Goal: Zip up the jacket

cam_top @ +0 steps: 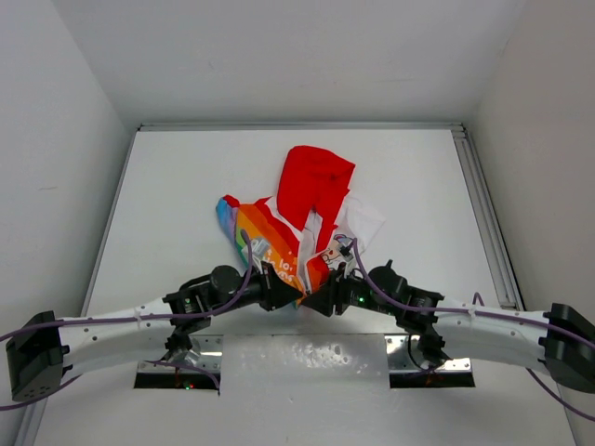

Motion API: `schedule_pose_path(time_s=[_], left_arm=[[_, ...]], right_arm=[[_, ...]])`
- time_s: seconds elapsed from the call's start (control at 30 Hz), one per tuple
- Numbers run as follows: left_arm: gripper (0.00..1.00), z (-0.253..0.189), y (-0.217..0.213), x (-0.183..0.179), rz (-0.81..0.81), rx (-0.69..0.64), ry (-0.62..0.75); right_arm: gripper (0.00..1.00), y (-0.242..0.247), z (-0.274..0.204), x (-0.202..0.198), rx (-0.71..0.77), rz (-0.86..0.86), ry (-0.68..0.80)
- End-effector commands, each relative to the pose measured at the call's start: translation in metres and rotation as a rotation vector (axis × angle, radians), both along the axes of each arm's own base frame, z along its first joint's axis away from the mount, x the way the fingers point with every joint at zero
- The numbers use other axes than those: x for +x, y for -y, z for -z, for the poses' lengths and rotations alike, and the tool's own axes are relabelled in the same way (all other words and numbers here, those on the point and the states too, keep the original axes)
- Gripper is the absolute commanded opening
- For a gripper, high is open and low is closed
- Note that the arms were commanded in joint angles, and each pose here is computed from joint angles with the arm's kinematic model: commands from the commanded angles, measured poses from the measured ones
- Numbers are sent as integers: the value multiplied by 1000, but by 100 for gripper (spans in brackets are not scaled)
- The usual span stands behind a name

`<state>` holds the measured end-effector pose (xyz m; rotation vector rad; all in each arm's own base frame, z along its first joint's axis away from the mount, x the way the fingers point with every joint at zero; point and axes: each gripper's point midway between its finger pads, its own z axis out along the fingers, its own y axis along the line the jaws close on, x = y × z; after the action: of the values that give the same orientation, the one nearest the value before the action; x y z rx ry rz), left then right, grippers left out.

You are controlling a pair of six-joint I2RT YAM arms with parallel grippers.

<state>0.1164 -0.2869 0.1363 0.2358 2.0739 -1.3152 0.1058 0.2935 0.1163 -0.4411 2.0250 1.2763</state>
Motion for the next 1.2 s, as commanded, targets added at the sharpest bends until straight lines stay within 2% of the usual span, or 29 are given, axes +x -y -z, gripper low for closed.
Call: schedule_pose_path(time_s=[0.0,0.27,0.37,0.5,0.57,0.6,0.67,0.97,1.17], left_arm=[[0,-14,3,2,2,-61,15],[0,-15,3,2,-2,-61,18],[0,-15,3,2,-1,-61,18],[0,-14,3,1,1,-62,12],[0,-14,3,1,1,-63,14],[0,-14,3,1,1,-63,14],[0,-12,2,1,0,-57,13],[0,20,-6,3,-24,48,-13],[0,36,-8,-5,-3,88,-12]], right_arm=[[37,-4,-13,4,46,5,32],[38,2,0,0,11,13,-12],[34,2,0,0,4,13,-14],[18,0,-2,1,2,10,-10],[14,-1,-4,0,3,6,-13],[6,-2,-5,1,4,5,-13],[0,-4,-9,-2,17,-5,-30],[0,-19,-62,-10,197,0,-208],[0,-30,-84,9,283,99,-275]])
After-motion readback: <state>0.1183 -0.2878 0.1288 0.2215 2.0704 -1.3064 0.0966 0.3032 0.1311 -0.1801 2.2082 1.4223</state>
